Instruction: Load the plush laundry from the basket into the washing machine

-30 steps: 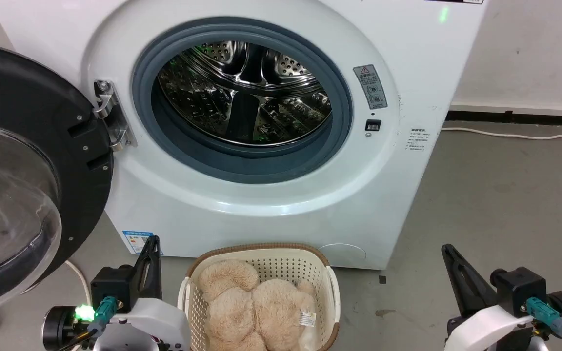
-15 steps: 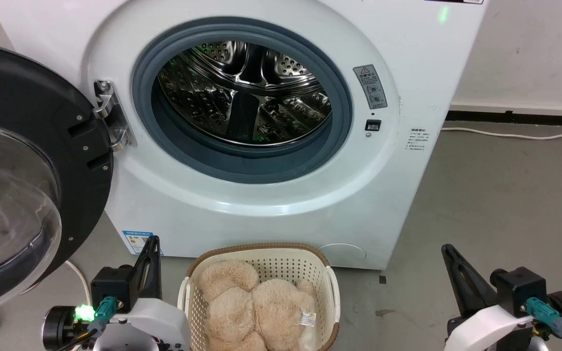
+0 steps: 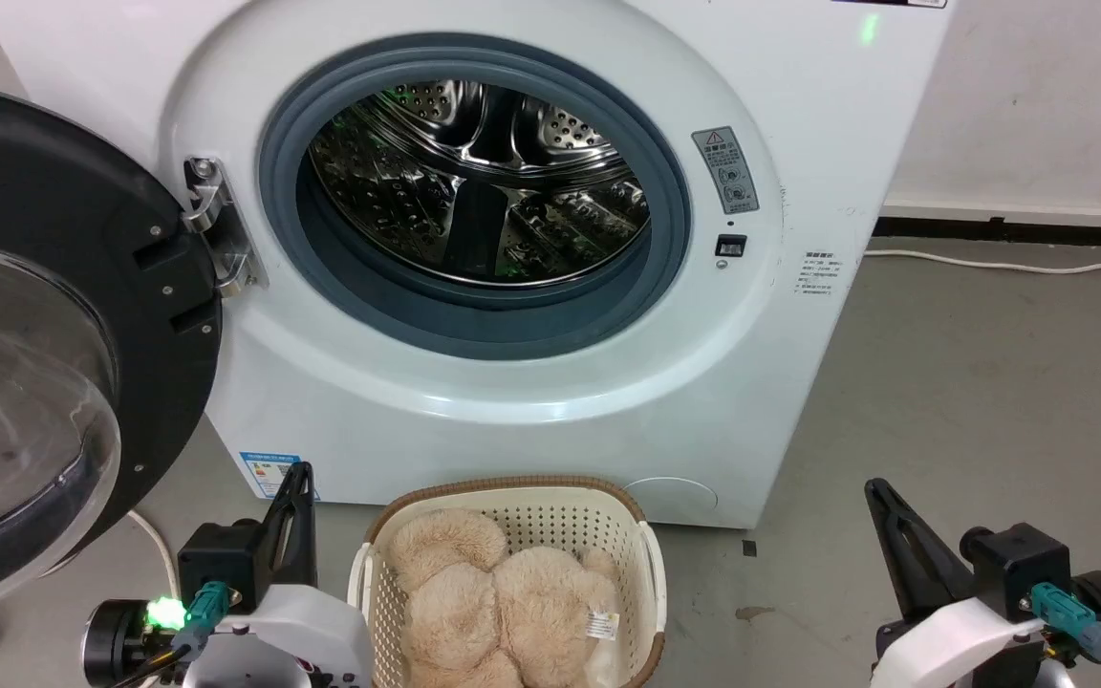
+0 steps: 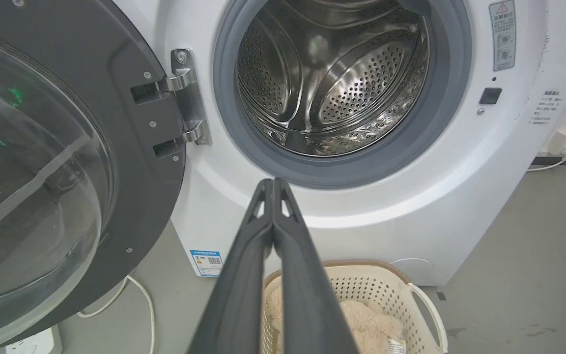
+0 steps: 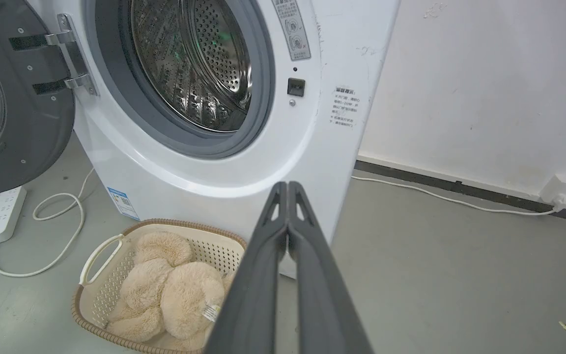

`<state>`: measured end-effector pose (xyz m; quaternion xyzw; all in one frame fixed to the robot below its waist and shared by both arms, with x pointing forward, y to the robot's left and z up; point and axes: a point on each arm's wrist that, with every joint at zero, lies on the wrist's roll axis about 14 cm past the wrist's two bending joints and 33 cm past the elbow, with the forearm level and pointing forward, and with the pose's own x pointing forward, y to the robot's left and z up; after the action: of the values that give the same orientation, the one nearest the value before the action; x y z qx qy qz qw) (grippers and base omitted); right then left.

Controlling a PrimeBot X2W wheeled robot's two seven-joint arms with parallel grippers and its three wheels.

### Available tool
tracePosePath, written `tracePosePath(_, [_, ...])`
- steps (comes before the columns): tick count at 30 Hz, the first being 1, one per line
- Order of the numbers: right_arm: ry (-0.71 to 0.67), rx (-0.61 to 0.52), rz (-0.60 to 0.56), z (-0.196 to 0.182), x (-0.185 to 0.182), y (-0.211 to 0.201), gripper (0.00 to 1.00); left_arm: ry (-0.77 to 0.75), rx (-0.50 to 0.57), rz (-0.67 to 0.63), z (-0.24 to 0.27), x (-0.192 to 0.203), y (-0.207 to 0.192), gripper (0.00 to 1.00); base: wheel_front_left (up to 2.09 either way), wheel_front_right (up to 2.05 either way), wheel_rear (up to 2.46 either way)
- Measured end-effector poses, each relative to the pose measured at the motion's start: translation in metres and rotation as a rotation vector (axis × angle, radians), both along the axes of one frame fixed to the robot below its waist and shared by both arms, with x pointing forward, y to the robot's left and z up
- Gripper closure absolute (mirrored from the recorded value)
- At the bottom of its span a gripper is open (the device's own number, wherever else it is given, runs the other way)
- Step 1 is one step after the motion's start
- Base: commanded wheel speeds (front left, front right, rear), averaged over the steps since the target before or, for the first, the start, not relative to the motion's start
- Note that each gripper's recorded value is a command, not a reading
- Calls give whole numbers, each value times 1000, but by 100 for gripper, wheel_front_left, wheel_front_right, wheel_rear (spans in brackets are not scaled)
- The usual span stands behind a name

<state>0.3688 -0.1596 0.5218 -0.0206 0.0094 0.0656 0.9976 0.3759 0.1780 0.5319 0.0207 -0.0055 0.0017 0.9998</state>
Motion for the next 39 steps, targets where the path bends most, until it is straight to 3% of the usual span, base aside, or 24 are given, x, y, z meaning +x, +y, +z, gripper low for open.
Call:
tracePosePath(15, [0, 0, 0, 0, 0, 0, 100, 0, 0, 0, 0, 0, 0, 100, 0, 0, 0])
tracePosePath(16, [0, 0, 0, 0, 0, 0, 0, 0, 0, 0, 0, 0, 0, 0, 0, 0, 0])
tracePosePath(39, [-8, 44, -7, -2, 0, -2, 0, 2, -47, -27, -6, 2, -10, 0, 0, 0, 0])
